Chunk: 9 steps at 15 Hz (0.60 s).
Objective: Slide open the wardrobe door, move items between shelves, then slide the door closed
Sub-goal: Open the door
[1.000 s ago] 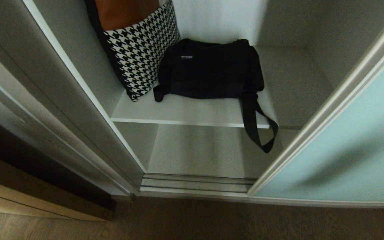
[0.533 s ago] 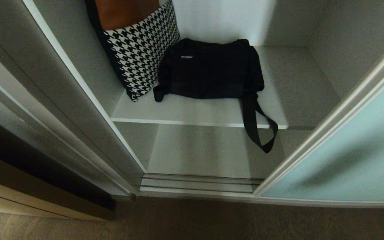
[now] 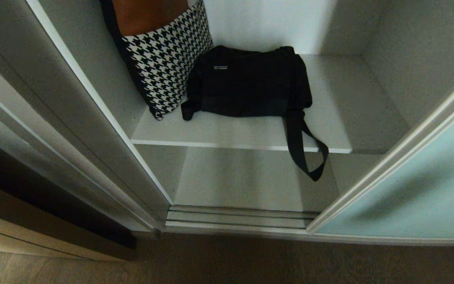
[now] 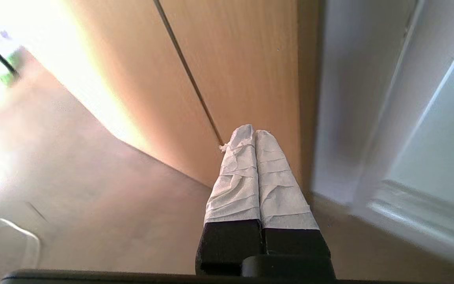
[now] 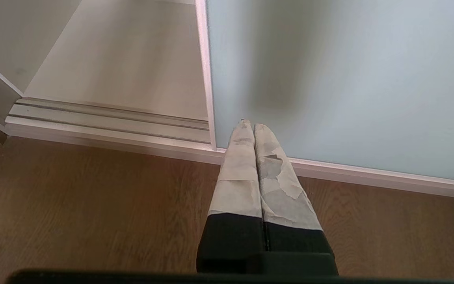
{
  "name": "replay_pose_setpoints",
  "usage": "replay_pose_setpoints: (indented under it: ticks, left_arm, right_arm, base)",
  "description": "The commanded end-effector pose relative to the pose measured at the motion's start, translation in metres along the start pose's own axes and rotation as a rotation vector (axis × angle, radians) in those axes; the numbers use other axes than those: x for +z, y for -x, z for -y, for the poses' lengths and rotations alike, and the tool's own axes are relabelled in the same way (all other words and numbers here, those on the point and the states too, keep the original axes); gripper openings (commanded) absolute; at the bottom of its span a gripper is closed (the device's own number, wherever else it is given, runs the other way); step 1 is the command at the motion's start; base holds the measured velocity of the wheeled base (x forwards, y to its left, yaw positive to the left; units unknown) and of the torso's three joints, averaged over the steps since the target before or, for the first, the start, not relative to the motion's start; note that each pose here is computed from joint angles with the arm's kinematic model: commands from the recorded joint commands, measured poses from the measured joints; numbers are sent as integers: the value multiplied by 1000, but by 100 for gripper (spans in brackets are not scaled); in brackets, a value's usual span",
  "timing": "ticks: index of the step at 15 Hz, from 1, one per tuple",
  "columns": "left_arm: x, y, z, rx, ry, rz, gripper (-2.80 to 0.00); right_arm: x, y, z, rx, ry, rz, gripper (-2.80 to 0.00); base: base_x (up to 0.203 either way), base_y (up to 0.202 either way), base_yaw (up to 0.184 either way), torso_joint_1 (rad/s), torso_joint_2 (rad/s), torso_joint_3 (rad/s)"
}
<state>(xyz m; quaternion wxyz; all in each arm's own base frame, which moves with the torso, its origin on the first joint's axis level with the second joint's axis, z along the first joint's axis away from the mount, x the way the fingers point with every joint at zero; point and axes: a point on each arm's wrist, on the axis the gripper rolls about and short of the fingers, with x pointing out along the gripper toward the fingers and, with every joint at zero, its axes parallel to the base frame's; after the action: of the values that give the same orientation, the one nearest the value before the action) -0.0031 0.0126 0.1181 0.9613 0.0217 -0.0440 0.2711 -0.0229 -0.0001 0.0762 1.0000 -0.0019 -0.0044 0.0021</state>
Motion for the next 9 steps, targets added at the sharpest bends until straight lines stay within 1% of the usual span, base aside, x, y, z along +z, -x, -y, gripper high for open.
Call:
replay_pose_setpoints:
  ticks: [1, 2, 3, 4, 5, 6, 7, 8, 9]
  left_arm:
    - [-2, 12, -4, -72, -56, 85, -280]
    - [-9, 18, -4, -215, -92, 108, -280]
    - [-18, 23, -2, -384, -126, 110, -280]
    - [-29, 26, 1, -533, -144, 51, -280]
    - [-36, 27, 2, -595, -83, -16, -280]
    - [-39, 28, 2, -583, -19, -67, -280]
    - [-40, 28, 2, -570, -7, -84, -280]
    - [-40, 28, 2, -565, -17, -81, -280]
    - [-38, 27, 1, -555, -35, -47, -280]
  right_arm:
    - [0, 0, 0, 0, 1, 2, -280]
    - [0, 0, 0, 0, 1, 2, -280]
    - [0, 0, 0, 0, 1, 0, -280]
    - [0, 0, 0, 0, 1, 2, -280]
    - [0, 0, 0, 0, 1, 1, -280]
    - [0, 0, 0, 0, 1, 0, -280]
    - [0, 0, 0, 0, 1, 0, -280]
    - [0, 0, 0, 0, -1, 2, -280]
    - [0, 0, 0, 0, -1, 3, -280]
  base:
    - [0, 0, 0, 0, 0, 0]
    - [0, 0, 0, 0, 0, 0]
    - [0, 0, 0, 0, 0, 0]
    - [0, 0, 0, 0, 0, 0]
    - [0, 0, 0, 0, 0, 0]
    - [0, 0, 0, 0, 0, 0]
    - [0, 0, 0, 0, 0, 0]
    - [0, 0, 0, 0, 0, 0]
    - [0, 0, 0, 0, 0, 0]
